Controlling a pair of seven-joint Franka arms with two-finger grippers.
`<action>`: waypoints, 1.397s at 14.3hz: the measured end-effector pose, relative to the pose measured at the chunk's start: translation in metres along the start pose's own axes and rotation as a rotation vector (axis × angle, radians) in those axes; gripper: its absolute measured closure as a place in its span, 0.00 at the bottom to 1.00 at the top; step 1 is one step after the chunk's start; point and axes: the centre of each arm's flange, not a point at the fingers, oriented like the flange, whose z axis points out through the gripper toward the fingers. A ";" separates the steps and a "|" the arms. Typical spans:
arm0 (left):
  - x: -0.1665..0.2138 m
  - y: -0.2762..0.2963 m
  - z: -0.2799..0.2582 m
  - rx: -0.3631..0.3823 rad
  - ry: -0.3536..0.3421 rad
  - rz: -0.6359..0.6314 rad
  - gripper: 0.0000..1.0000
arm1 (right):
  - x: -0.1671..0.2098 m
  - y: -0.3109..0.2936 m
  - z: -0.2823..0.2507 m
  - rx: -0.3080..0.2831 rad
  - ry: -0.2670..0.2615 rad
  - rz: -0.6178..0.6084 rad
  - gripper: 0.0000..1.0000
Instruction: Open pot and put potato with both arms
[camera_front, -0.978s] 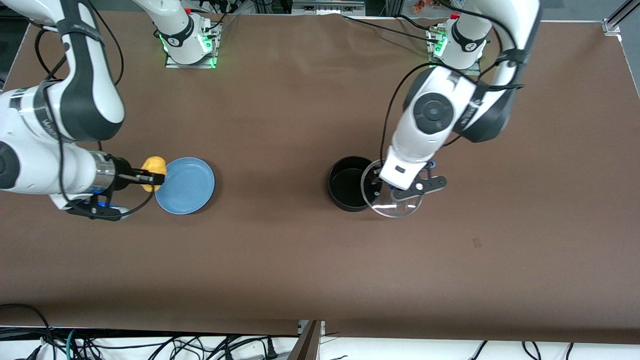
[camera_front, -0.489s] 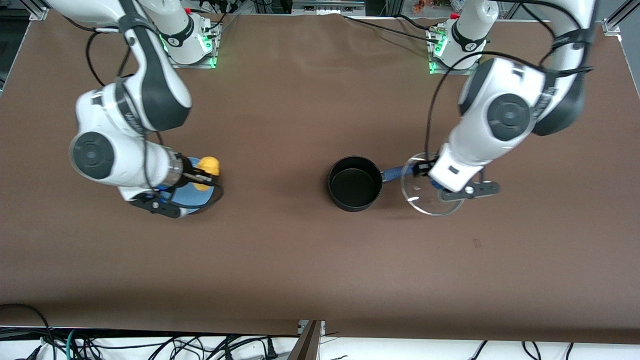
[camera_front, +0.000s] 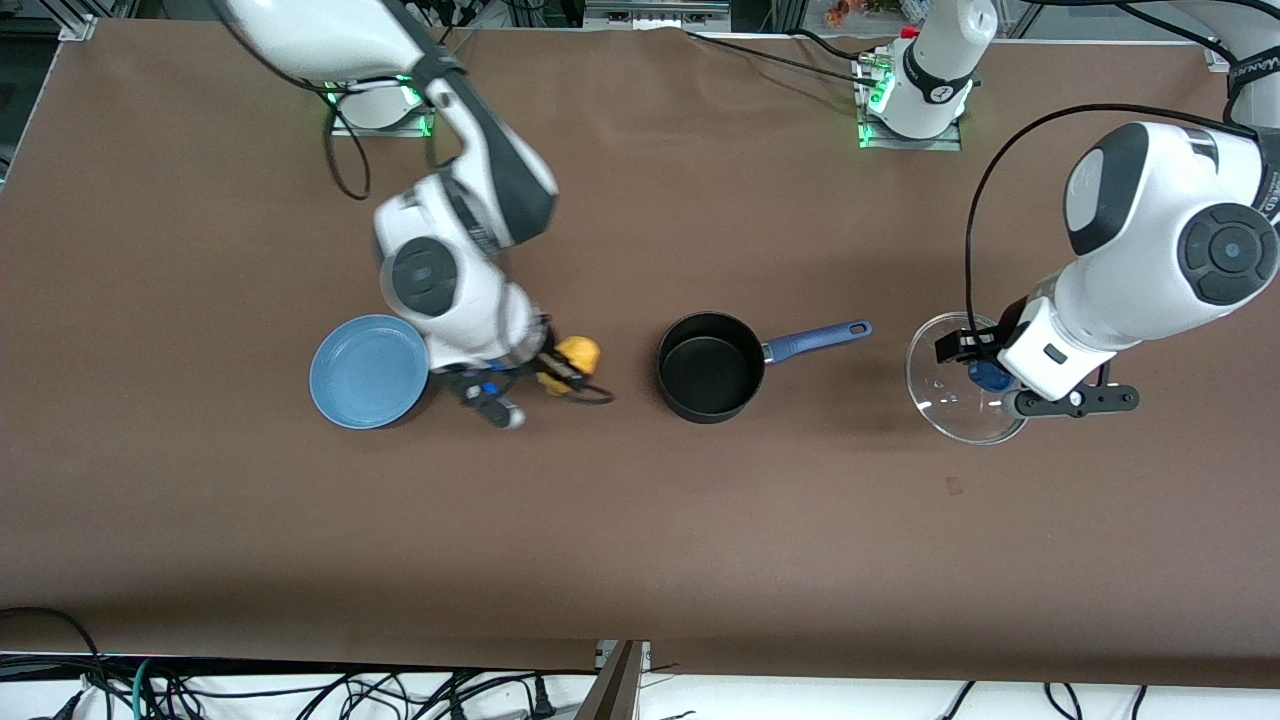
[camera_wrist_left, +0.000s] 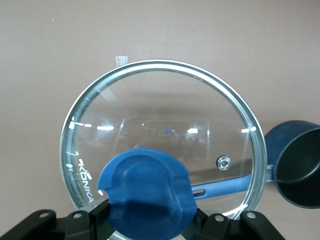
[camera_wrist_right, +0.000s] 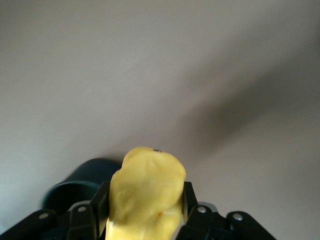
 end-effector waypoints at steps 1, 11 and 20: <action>0.001 -0.003 0.003 -0.001 -0.001 0.001 0.58 | -0.023 -0.011 0.014 0.033 0.007 0.041 0.40; -0.006 -0.036 0.081 -0.011 0.061 0.045 0.58 | -0.132 -0.038 0.099 0.168 0.001 0.199 0.10; -0.032 -0.075 0.122 -0.001 0.116 0.104 0.56 | -0.009 -0.016 0.005 0.044 0.099 0.061 0.00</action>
